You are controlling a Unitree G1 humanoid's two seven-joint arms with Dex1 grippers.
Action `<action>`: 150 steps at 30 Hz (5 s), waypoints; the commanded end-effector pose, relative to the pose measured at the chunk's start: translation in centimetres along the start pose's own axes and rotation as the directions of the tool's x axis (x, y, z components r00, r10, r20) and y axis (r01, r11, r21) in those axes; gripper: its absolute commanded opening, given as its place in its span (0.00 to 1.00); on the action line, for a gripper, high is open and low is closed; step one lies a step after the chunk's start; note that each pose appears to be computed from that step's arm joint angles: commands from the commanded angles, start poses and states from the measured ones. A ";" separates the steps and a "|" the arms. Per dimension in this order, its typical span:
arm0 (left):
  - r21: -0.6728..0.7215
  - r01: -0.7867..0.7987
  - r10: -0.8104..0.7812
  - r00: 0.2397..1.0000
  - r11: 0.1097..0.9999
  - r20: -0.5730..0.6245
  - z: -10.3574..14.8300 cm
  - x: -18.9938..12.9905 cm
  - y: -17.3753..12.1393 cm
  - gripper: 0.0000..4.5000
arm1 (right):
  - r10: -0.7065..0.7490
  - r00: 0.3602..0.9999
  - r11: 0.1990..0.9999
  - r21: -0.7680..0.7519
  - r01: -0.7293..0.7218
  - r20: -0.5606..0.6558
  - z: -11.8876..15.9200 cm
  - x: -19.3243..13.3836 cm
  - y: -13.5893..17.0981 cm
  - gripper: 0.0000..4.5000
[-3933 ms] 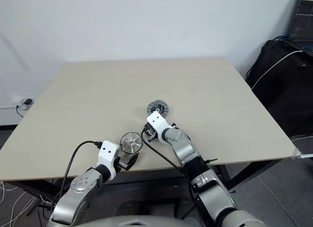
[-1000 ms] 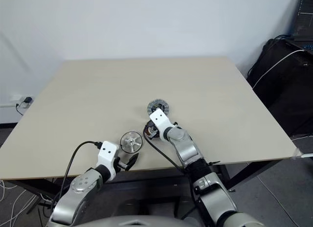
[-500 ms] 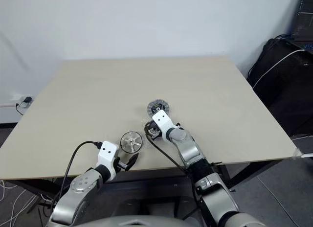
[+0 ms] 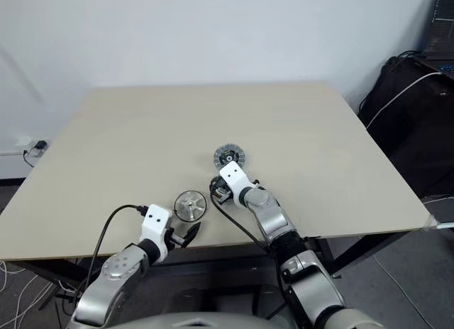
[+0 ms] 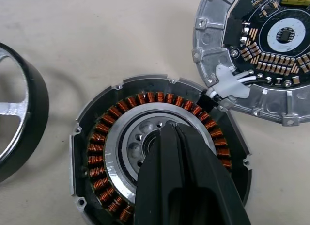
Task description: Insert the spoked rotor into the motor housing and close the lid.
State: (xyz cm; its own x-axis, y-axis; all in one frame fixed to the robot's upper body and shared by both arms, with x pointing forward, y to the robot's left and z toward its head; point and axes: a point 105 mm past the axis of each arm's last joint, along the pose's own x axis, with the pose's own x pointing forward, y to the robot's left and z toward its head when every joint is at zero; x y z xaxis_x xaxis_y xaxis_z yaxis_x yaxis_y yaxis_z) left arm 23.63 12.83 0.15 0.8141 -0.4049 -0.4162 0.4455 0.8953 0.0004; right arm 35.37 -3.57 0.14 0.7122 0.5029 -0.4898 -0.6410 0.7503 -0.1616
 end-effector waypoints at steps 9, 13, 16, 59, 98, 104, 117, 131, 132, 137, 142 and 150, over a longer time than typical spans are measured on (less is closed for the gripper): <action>0.027 0.008 -0.010 0.998 1.000 0.068 2.0 -0.1 0.0 1.00 | 0.031 0.971 0.999 0.028 -0.039 0.236 5.5 -1.5 0.3 0.01; 0.026 0.007 -0.009 0.998 1.000 0.067 1.9 -0.2 0.0 1.00 | 0.008 0.960 0.998 0.061 -0.026 0.279 6.8 -1.6 -0.1 0.01; 0.024 0.005 -0.006 0.998 1.000 0.068 1.9 -0.2 0.0 1.00 | -0.018 0.978 0.999 0.051 0.008 0.208 5.3 -0.9 -0.5 0.01; 0.012 -0.007 0.006 0.998 1.000 0.065 1.7 -0.4 0.0 1.00 | 0.043 0.999 0.998 -0.047 -0.042 0.015 1.9 -0.3 1.1 0.01; 0.018 -0.024 0.023 0.996 1.000 0.086 2.1 -0.5 0.3 1.00 | -0.050 0.988 0.999 0.028 0.046 0.144 3.5 -1.0 -1.3 0.01; -0.067 -0.268 0.276 0.947 0.961 0.166 2.9 -1.0 3.7 1.00 | -0.023 0.977 1.000 0.020 0.019 0.213 4.7 -3.5 -1.4 0.01; -0.476 -0.156 0.183 0.983 0.865 0.011 0.2 1.1 3.9 1.00 | -0.016 0.974 1.000 -0.023 0.022 0.225 4.3 -7.2 -1.6 0.01; -0.686 -0.002 0.042 0.998 0.727 0.042 1.3 2.6 1.6 1.00 | -0.037 0.983 0.999 -0.013 0.040 0.181 2.8 -8.6 -1.8 0.01; -0.700 0.013 0.032 0.998 0.714 0.051 1.4 2.6 1.4 1.00 | -0.037 0.983 0.999 -0.013 0.040 0.180 2.8 -8.6 -1.8 0.01; -0.781 0.019 0.052 0.996 0.624 0.066 1.5 2.3 1.0 1.00 | -0.041 0.983 0.999 -0.009 0.043 0.179 2.7 -8.7 -1.8 0.01; -0.860 0.003 0.104 0.992 0.511 0.065 0.9 1.9 1.2 0.75 | -0.042 0.984 0.999 -0.009 0.044 0.173 2.6 -8.6 -1.9 0.00; -0.922 0.026 0.134 0.987 0.387 0.084 0.8 2.2 1.1 0.16 | -0.037 0.984 0.999 -0.015 0.040 0.174 2.8 -8.5 -1.8 0.00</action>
State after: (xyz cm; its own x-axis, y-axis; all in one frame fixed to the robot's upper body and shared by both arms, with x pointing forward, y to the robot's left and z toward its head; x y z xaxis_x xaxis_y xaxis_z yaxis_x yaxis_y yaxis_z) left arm 25.66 14.91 -0.78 0.8763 -0.2717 -0.3978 -0.1641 0.6080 -0.7768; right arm 30.81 -8.14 5.16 0.7524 0.5333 -0.3866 -0.6259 0.7617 -0.1673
